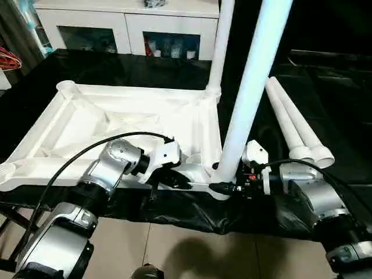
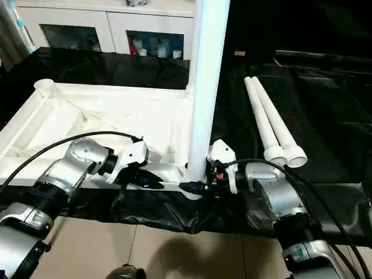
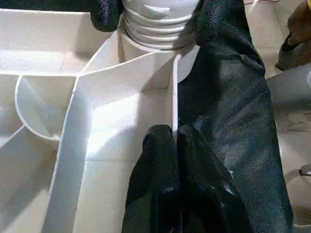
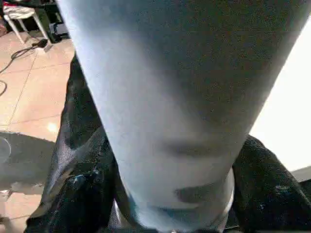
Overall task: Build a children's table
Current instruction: Rotate leg to tighten
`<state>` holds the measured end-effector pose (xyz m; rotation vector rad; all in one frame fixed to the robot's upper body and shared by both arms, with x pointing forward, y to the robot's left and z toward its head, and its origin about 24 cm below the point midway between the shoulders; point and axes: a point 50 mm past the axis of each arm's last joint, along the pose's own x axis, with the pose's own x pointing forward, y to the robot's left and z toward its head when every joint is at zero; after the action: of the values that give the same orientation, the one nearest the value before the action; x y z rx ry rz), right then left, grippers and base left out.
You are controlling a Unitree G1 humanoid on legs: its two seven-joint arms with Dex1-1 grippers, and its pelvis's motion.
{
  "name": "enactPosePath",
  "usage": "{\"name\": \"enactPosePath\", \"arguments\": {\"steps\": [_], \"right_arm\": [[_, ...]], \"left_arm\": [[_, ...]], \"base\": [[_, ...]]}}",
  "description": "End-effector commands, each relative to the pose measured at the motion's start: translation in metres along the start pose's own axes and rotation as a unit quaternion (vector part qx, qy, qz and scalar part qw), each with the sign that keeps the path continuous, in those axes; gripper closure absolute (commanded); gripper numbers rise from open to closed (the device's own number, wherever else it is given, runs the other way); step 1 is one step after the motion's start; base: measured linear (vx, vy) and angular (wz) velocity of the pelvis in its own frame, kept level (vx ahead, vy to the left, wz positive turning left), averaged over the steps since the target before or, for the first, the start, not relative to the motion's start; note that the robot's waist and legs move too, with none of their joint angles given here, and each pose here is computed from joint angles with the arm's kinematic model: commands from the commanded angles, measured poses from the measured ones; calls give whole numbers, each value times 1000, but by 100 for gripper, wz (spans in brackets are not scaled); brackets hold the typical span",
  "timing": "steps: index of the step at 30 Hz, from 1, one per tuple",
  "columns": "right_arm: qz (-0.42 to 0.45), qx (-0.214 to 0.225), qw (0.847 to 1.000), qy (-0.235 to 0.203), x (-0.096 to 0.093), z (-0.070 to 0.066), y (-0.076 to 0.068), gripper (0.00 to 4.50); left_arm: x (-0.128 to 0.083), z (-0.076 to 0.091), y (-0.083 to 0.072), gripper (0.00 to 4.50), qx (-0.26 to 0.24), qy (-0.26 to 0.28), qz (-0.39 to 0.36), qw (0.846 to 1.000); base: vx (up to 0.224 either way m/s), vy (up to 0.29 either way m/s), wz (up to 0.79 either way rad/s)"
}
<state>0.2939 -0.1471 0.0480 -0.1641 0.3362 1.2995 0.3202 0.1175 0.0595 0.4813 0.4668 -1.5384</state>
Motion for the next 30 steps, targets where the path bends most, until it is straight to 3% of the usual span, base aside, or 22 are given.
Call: {"name": "enactPosePath", "arguments": {"steps": [1, 5, 9, 14, 18, 20, 21, 22, 25, 27, 30], "right_arm": [[0, 12, 1000, -16, 16, 0, 6, 178], [-83, 35, 995, -36, 22, -2, -4, 179], [-187, 60, 980, -43, 30, -4, -17, 180], [-349, 122, 929, -27, 47, -12, -33, 180], [-419, 136, 897, -31, 63, -7, -38, 180], [-422, 130, 896, -35, 68, -2, -38, 180], [-422, 129, 897, -38, 70, -1, -38, 124], [-420, 128, 898, -41, 71, 1, -38, 110], [-398, 124, 908, -53, 74, 5, -37, 104], [-373, 105, 920, -54, 73, 7, -36, 71], [-332, 76, 939, -52, 70, 9, -34, 71]], "left_arm": [[12, 13, 2, 450, 11, -25, 17, 999], [17, 17, 8, 450, -4, -35, 51, 998], [24, 22, 16, 450, -19, -33, 99, 994], [43, 34, 23, 450, -35, -44, 163, 985], [64, 46, 24, 450, -36, -42, 208, 977], [68, 49, 23, 450, -39, -51, 209, 976], [69, 50, 23, 450, -40, -55, 210, 975], [70, 51, 22, 450, -40, -57, 208, 976], [68, 52, 22, 450, -30, -63, 199, 978], [63, 50, 20, 450, -18, -65, 183, 981], [57, 44, 18, 450, -4, -59, 162, 985]], "base": [[0, 0, 0], [0, 0, 0], [0, 0, 0], [0, 0, 0], [0, 0, 0], [0, 0, 0], [0, 0, 0], [0, 0, 0], [0, 0, 0], [0, 0, 0], [0, 0, 0]]}}
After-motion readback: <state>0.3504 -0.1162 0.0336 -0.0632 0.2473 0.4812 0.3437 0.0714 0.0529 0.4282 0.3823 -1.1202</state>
